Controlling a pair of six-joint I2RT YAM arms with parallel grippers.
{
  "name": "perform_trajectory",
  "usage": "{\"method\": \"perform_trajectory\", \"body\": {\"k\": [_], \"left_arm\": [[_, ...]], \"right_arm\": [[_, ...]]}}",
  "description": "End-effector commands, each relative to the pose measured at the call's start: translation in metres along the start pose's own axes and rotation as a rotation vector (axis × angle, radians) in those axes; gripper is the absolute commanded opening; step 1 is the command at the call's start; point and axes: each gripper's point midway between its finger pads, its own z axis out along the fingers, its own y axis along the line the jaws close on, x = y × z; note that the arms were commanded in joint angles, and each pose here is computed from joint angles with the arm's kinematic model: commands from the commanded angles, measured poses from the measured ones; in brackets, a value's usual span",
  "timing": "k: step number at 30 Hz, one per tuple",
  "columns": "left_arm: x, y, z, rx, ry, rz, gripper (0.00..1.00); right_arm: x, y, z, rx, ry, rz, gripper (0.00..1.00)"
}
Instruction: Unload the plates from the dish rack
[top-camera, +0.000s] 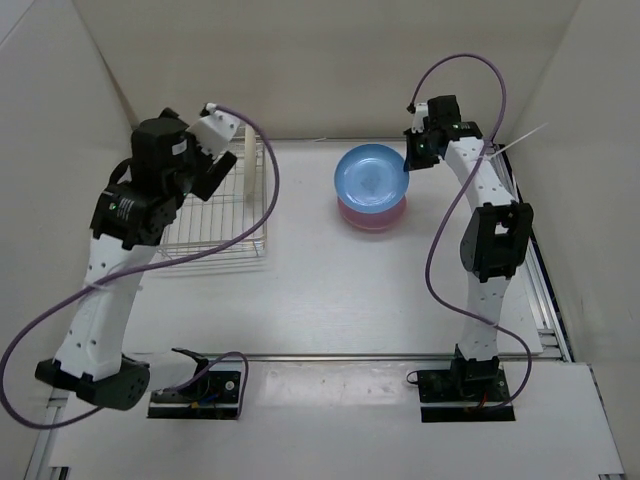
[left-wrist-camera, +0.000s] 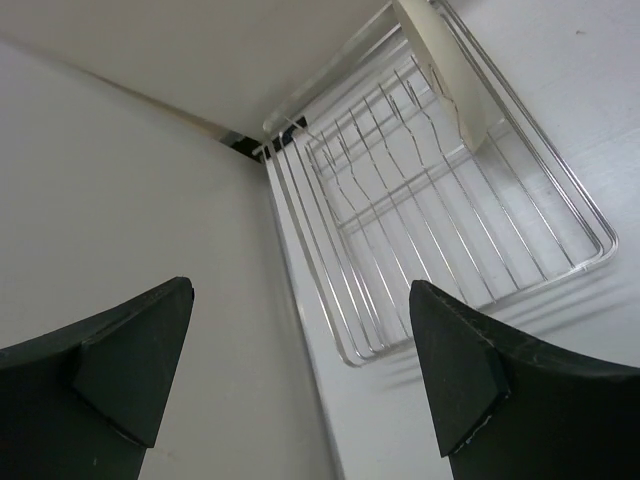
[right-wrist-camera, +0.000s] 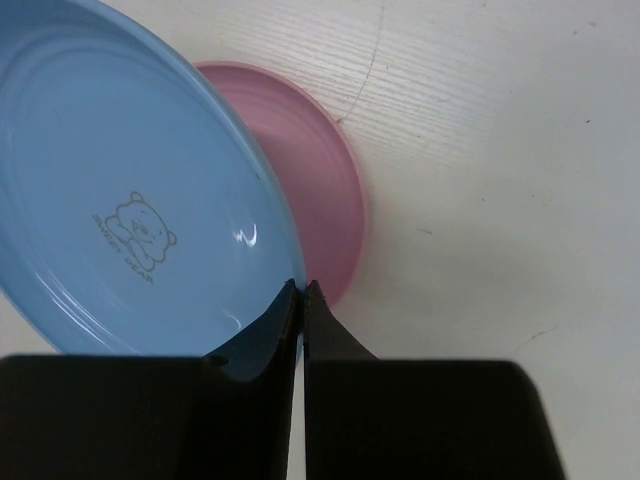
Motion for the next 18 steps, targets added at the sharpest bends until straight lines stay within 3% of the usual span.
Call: {"method": "perform_trajectory", "body": {"k": [1, 10, 18], "left_arm": [[0.015, -0.022, -0.008, 0.127, -0.05, -0.117, 1.0], [0.017, -0.027, -0.018, 0.178, -0.114, -0.25, 1.0], [0.014, -0.025, -0.027, 0.189, -0.139, -0.256, 1.0]], "right_arm": [[-0.019, -0.005, 0.004, -0.003, -0.056, 0.015, 0.0], [0.002, -0.016, 0.033, -0.03, -0.016, 0.04, 0.0], [0.01, -0.02, 0.053, -0.032, 0.013, 0.048, 0.0]]}}
